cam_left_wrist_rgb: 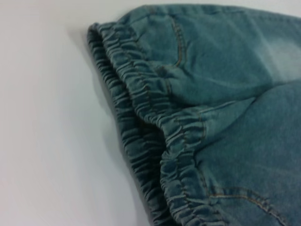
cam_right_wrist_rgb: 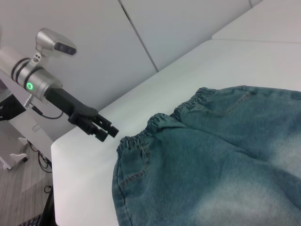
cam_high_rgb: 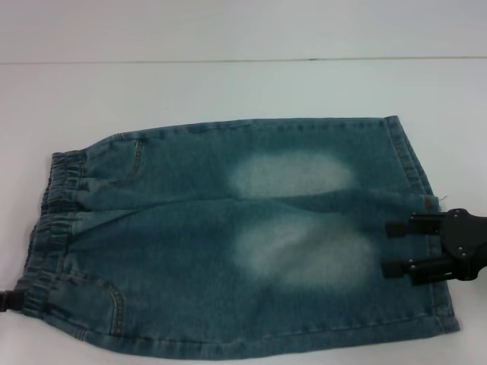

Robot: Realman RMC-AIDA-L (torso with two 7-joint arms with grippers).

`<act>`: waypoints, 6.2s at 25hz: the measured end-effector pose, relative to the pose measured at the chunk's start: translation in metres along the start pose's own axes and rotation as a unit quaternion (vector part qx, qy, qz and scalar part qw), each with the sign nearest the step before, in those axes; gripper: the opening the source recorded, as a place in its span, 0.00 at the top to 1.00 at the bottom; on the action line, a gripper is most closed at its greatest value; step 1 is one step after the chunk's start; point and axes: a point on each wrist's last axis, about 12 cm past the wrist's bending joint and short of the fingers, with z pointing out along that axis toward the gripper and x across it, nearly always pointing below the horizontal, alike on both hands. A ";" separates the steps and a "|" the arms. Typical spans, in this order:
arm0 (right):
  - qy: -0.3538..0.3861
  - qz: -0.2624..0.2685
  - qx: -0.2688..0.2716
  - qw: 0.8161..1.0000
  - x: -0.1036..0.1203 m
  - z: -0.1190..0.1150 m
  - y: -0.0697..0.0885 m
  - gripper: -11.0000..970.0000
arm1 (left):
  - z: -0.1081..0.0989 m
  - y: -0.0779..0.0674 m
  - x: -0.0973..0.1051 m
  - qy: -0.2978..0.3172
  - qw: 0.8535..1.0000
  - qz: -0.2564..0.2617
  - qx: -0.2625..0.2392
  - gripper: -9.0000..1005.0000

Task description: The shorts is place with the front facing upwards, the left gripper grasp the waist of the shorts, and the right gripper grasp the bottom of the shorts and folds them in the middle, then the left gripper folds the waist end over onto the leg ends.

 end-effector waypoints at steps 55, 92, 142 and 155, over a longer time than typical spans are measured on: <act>0.169 0.018 0.043 0.985 -0.040 -0.032 -0.009 0.03 | 0.038 -0.026 -0.039 0.049 0.997 0.050 0.026 0.96; 0.349 0.069 0.013 0.935 -0.016 0.003 -0.019 0.11 | 0.036 -0.031 -0.062 0.034 0.997 0.064 0.029 0.94; 0.117 0.046 0.049 0.991 -0.037 -0.009 -0.030 0.93 | 0.019 -0.039 -0.096 0.015 1.000 -0.014 0.015 0.92; -0.095 0.088 0.154 0.980 -0.026 -0.004 -0.052 0.93 | 0.026 -0.021 -0.114 -0.045 0.995 -0.073 -0.042 0.91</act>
